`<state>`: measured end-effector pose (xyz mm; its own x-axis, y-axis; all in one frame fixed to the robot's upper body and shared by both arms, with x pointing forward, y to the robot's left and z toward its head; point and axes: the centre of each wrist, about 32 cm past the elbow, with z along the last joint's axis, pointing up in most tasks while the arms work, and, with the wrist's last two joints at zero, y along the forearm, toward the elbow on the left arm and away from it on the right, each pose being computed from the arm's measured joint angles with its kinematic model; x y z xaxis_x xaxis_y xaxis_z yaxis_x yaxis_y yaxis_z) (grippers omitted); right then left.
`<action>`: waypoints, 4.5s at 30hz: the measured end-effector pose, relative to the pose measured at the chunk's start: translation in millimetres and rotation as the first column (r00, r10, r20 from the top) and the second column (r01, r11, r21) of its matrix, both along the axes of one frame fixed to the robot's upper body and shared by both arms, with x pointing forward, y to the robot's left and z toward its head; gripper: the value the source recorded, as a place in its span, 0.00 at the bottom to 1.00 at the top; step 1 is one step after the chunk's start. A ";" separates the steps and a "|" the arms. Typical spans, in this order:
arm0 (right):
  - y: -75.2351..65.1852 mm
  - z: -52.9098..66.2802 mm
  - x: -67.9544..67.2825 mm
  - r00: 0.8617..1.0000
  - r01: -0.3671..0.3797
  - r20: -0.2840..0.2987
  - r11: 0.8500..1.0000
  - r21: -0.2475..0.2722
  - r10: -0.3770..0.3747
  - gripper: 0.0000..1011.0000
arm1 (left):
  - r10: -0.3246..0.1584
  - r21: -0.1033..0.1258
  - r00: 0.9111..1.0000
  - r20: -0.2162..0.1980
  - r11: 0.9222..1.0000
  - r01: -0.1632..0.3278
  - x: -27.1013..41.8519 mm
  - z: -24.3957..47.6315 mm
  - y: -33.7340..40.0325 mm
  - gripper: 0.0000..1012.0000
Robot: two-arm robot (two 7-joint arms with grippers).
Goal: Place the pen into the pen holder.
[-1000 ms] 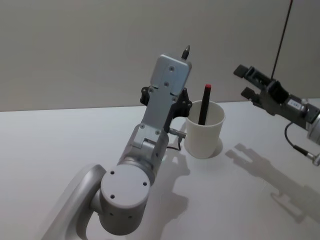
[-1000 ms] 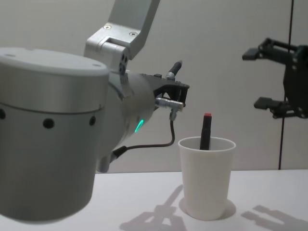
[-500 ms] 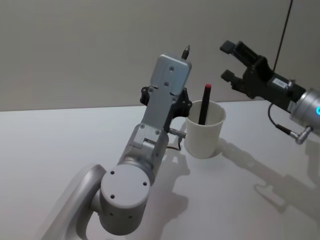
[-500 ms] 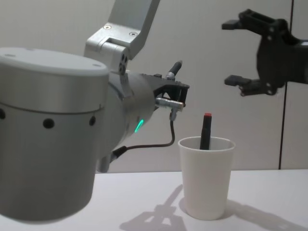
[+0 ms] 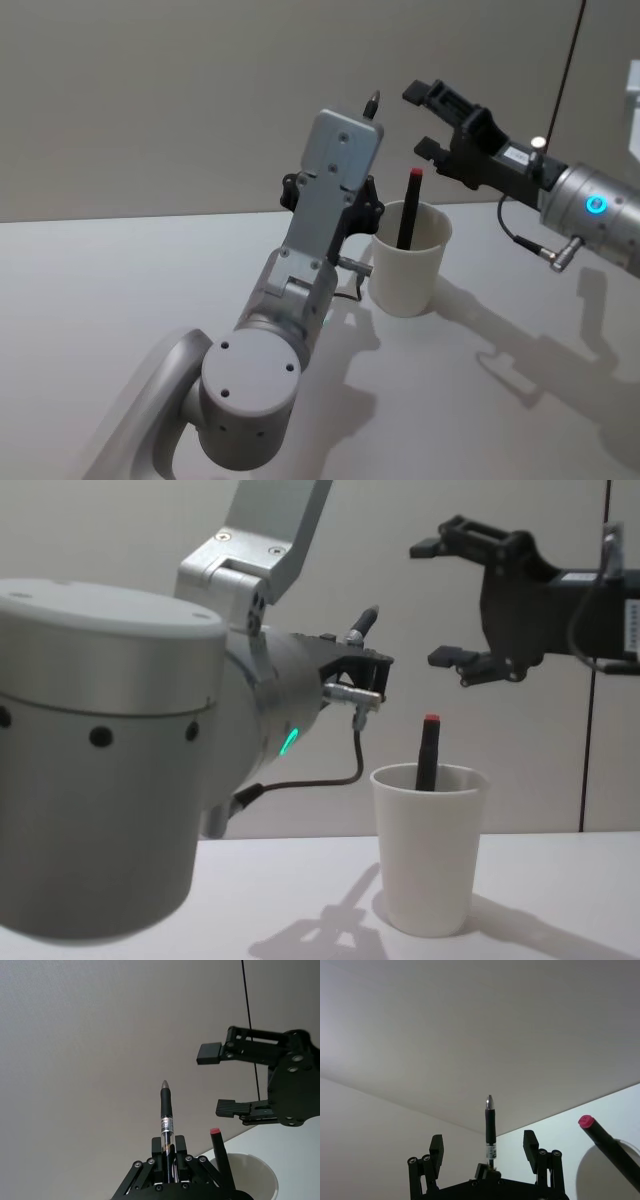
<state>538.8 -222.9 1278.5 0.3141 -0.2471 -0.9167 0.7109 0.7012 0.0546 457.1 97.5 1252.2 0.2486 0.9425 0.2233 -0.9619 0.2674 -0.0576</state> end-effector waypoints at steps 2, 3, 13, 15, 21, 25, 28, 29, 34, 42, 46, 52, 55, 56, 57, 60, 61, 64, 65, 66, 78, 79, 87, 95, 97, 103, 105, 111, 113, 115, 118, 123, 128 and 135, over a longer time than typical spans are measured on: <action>3.9 0.6 2.4 1.000 0.010 0.000 1.000 -0.026 -0.010 0.99 | 0.000 0.000 1.000 0.000 1.000 0.000 0.0 0.0 0.0 0.15; 5.2 0.7 3.2 1.000 0.012 0.001 0.999 -0.032 -0.012 0.99 | 0.000 0.000 1.000 0.000 1.000 0.000 0.0 0.0 0.0 0.15; 24.1 2.0 13.5 1.000 0.025 0.001 0.996 -0.084 -0.025 0.99 | 0.000 0.000 1.000 0.000 1.000 0.000 0.0 0.0 0.0 0.15; 27.8 2.3 15.6 1.000 0.024 0.001 0.996 -0.086 -0.024 0.99 | 0.000 0.000 1.000 0.000 1.000 0.000 0.0 0.0 0.0 0.15; 37.3 3.4 20.6 1.000 0.014 -0.003 0.996 -0.087 -0.014 0.99 | 0.000 0.000 1.000 0.000 1.000 0.000 0.0 0.0 0.0 0.15; 41.0 3.8 22.4 1.000 0.010 -0.005 0.996 -0.088 -0.010 0.99 | 0.000 0.000 1.000 0.000 1.000 0.000 0.0 0.0 0.0 0.15; 44.5 3.5 23.9 1.000 0.005 -0.010 0.996 -0.091 -0.006 0.99 | 0.000 0.000 1.000 0.000 1.000 0.000 0.0 0.0 0.0 0.15; 45.1 3.4 24.2 1.000 0.005 -0.010 0.996 -0.091 -0.006 0.99 | 0.000 0.000 1.000 0.000 1.000 0.000 0.0 0.0 0.0 0.15; 47.8 2.5 25.5 1.000 0.004 -0.016 0.995 -0.095 -0.006 0.99 | 0.000 0.000 1.000 0.000 1.000 0.000 0.0 0.0 0.0 0.15; 51.5 0.6 26.4 1.000 -0.002 -0.024 0.996 -0.091 0.000 0.99 | 0.000 0.000 1.000 0.000 1.000 0.000 0.0 0.0 0.0 0.15; 52.7 0.1 26.2 1.000 -0.005 -0.027 0.996 -0.085 0.003 0.99 | 0.000 0.000 1.000 0.000 1.000 0.000 0.0 0.0 0.0 0.15; 54.1 -0.6 26.0 1.000 -0.009 -0.029 0.997 -0.080 0.007 0.93 | 0.000 0.000 1.000 0.000 1.000 0.000 0.0 0.0 0.0 0.15; 54.4 -0.7 26.0 1.000 -0.011 -0.030 0.997 -0.078 0.008 0.85 | 0.000 0.000 1.000 0.000 1.000 0.000 0.0 0.0 0.0 0.15; 54.5 -0.7 26.0 1.000 -0.011 -0.030 0.997 -0.078 0.009 0.84 | 0.000 0.000 1.000 0.000 1.000 0.000 0.0 0.0 0.0 0.15; 54.7 -0.8 26.0 0.999 -0.011 -0.031 0.997 -0.077 0.009 0.83 | 0.000 0.000 1.000 0.000 1.000 0.000 0.0 0.0 0.0 0.15; 54.9 -0.9 26.0 0.999 -0.012 -0.031 0.997 -0.076 0.010 0.71 | 0.000 0.000 1.000 0.000 1.000 0.000 0.0 0.0 0.0 0.15; 55.0 -0.9 26.0 0.999 -0.013 -0.031 0.997 -0.076 0.010 0.67 | 0.000 0.000 1.000 0.000 1.000 0.000 0.0 0.0 0.0 0.15; 55.2 -0.9 26.0 0.999 -0.013 -0.031 0.997 -0.075 0.011 0.57 | 0.000 0.000 1.000 0.000 1.000 0.000 0.0 0.0 0.0 0.15; 55.2 -1.0 26.0 0.999 -0.013 -0.031 0.997 -0.075 0.011 0.56 | 0.000 0.000 1.000 0.000 1.000 0.000 0.0 0.0 0.0 0.15; 55.2 -1.0 26.0 0.999 -0.013 -0.031 0.997 -0.075 0.011 0.53 | 0.000 0.000 1.000 0.000 1.000 0.000 0.0 0.0 0.0 0.15; 55.9 -1.1 25.9 0.999 -0.015 -0.032 0.997 -0.071 0.013 0.16 | 0.000 0.000 1.000 0.000 1.000 0.000 0.0 0.0 0.0 0.15; 55.9 -1.1 25.9 0.999 -0.015 -0.032 0.997 -0.071 0.013 0.13 | 0.000 0.000 1.000 0.000 1.000 0.000 0.0 0.0 0.0 0.15; 55.9 -1.2 25.9 0.999 -0.016 -0.032 0.997 -0.071 0.013 0.13 | 0.000 0.000 1.000 -0.001 1.000 0.000 0.0 0.0 0.0 0.15; 55.9 -1.2 25.9 0.999 -0.016 -0.032 0.997 -0.071 0.013 0.13 | 0.000 0.000 1.000 -0.001 1.000 0.000 0.0 0.0 0.0 0.15; 55.9 -1.2 25.9 0.999 -0.016 -0.032 0.997 -0.071 0.013 0.13 | 0.000 0.000 1.000 -0.001 1.000 0.000 0.0 0.0 0.0 0.15; 55.8 -1.3 25.9 0.999 -0.015 -0.033 0.997 -0.073 0.013 0.13 | 0.000 0.000 1.000 0.001 1.000 0.000 0.0 0.1 0.0 0.28; 55.8 -1.4 25.9 0.999 -0.015 -0.033 0.997 -0.073 0.013 0.13 | 0.000 0.000 1.000 0.001 1.000 0.000 0.0 0.1 0.0 0.33; 55.9 -1.3 25.9 0.999 -0.015 -0.033 0.997 -0.073 0.013 0.13 | 0.000 0.000 1.000 0.001 1.000 0.000 0.0 0.1 0.0 0.51; 55.9 -1.3 25.9 0.999 -0.015 -0.033 0.997 -0.073 0.013 0.13 | 0.000 0.000 1.000 0.001 1.000 0.000 0.0 0.1 0.0 0.57; 55.9 -1.3 25.9 0.999 -0.015 -0.033 0.997 -0.072 0.013 0.13 | 0.000 0.000 1.000 0.001 1.000 0.000 0.0 0.1 0.0 0.65; 55.7 -1.2 25.9 0.999 -0.012 -0.031 0.997 -0.072 0.010 0.13 | 0.000 0.000 1.000 0.001 1.000 0.000 0.0 0.0 0.0 0.73; 55.1 0.8 24.6 1.000 0.015 -0.019 0.998 -0.069 -0.016 0.13 | 0.000 0.000 1.000 0.000 1.000 0.000 0.0 0.0 0.0 0.85; 54.2 2.2 22.1 0.998 0.054 -0.007 0.996 -0.069 -0.055 0.13 | 0.000 0.000 1.000 0.000 1.000 0.000 0.0 0.0 0.0 0.99; 49.9 5.0 16.7 0.989 0.146 0.019 0.987 -0.072 -0.145 0.13 | 0.000 0.000 1.000 0.000 1.000 0.000 0.0 0.0 0.0 0.99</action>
<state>555.4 -173.0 1283.5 0.2826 -0.3572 -0.8903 0.8052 0.5928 0.0178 457.1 97.4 1252.2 0.2486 0.9425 0.2235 -0.9619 0.2674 -0.0575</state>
